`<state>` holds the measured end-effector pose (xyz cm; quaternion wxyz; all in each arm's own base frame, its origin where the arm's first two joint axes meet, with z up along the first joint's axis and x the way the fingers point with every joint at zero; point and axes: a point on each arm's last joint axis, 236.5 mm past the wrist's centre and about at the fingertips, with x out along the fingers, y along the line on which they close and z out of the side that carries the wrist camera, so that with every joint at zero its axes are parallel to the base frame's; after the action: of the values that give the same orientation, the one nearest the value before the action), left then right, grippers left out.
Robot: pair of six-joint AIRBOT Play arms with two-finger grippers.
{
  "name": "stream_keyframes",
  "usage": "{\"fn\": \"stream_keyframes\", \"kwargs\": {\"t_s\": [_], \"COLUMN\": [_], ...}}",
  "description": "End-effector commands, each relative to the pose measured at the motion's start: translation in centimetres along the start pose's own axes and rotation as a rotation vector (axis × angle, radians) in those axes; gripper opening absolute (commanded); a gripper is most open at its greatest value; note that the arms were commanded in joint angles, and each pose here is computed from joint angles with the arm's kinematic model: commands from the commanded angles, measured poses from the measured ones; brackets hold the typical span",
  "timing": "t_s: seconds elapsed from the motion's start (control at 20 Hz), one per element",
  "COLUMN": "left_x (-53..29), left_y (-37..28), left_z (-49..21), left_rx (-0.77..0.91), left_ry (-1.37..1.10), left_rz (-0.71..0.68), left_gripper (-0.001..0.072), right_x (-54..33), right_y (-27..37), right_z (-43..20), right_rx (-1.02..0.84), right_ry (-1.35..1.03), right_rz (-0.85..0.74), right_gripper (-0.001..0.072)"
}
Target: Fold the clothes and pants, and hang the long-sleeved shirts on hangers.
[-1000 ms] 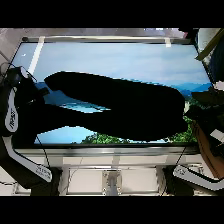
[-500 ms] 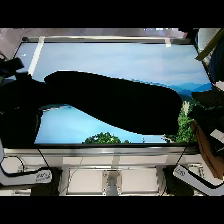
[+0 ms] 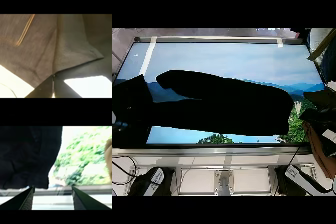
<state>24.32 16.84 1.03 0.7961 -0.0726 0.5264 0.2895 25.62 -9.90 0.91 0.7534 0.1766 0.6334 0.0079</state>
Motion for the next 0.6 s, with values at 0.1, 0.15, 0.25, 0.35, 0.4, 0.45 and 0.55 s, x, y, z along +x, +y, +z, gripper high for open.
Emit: {"fn": "stream_keyframes", "kwargs": {"t_s": [0.1,0.15,0.25,0.35,0.4,0.45,0.55], "left_x": [1.7,1.4,1.2,1.2,1.2,1.2,0.9], "left_y": [3.3,3.4,3.4,3.4,3.4,3.4,3.5], "left_z": [-1.0,-0.7,0.0,0.0,0.0,0.0,0.4], "left_rx": [-0.125,-0.126,-0.127,-0.127,-0.127,-0.127,-0.130], "left_ry": [-0.068,-0.077,-0.096,-0.099,-0.099,-0.098,-0.106], "left_rz": [0.047,0.048,0.047,0.046,0.046,0.046,0.047], "left_gripper": [0.0006,0.0006,0.0006,0.0006,0.0006,0.0006,0.0006], "right_x": [5.9,7.3,9.5,10.7,11.0,10.9,9.2], "right_y": [1.7,2.2,4.0,5.3,5.7,6.2,7.4], "right_z": [-3.3,-4.1,-4.4,-4.7,-5.0,-5.5,-6.0], "right_rx": [0.093,0.123,0.148,0.176,0.188,0.175,0.078], "right_ry": [0.119,0.151,0.171,0.187,0.206,0.226,0.243], "right_rz": [0.147,0.188,0.306,0.391,0.416,0.443,0.498], "right_gripper": [0.0532,0.0532,0.0531,0.0529,0.0523,0.0404,0.0028]}}
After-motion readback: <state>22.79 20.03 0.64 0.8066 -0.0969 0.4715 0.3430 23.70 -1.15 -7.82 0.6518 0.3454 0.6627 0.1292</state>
